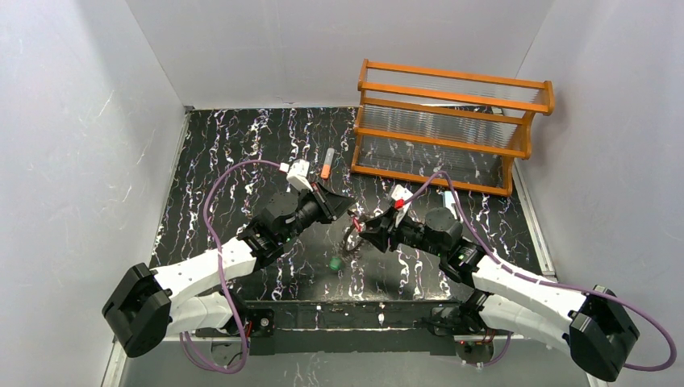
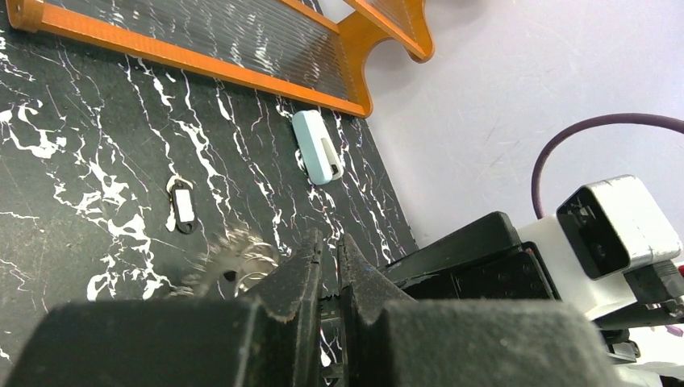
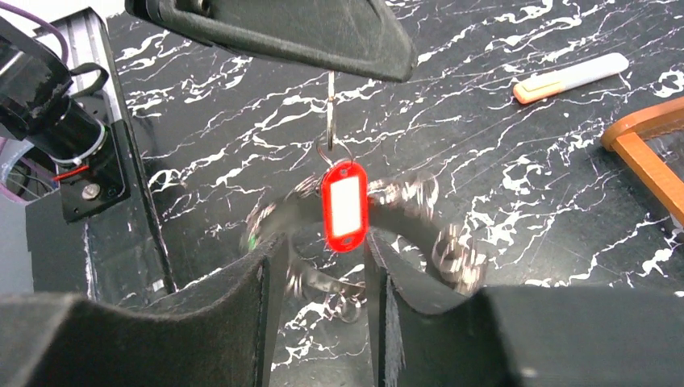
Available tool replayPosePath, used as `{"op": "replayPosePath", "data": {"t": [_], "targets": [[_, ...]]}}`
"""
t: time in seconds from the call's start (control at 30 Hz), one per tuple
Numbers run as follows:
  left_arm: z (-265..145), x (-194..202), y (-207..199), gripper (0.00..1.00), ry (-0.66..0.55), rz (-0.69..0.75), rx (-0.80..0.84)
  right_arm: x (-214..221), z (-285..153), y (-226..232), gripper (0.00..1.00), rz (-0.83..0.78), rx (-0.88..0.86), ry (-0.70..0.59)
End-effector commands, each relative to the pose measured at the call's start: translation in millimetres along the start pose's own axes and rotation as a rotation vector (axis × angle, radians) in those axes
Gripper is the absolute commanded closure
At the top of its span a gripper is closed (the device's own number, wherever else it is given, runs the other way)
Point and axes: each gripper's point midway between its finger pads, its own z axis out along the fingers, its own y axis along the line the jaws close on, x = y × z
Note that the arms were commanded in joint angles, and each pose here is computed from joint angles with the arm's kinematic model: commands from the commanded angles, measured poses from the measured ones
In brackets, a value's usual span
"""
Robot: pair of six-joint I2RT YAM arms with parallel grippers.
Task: Remove the keys from the keyring
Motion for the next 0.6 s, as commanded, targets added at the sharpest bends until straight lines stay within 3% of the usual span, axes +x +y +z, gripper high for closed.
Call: {"op": "replayPosePath", "data": {"t": [0.0,0.2,0.57], "targets": [[0,-25,-37,1.00,-0.062,0.001,0.104,-43,4,7,0.52,-0.012,-0.023,-0.120],[-3,-17,-40,1.00,-0.023,0.019,0.133,-33,5,-1,0.49,-0.087,0.000,-0.076],[0,-7,-45,1.00,0.028,0.017,0.160,-34,23,-6,0.39,-0.093,-0.010,-0.124]]}}
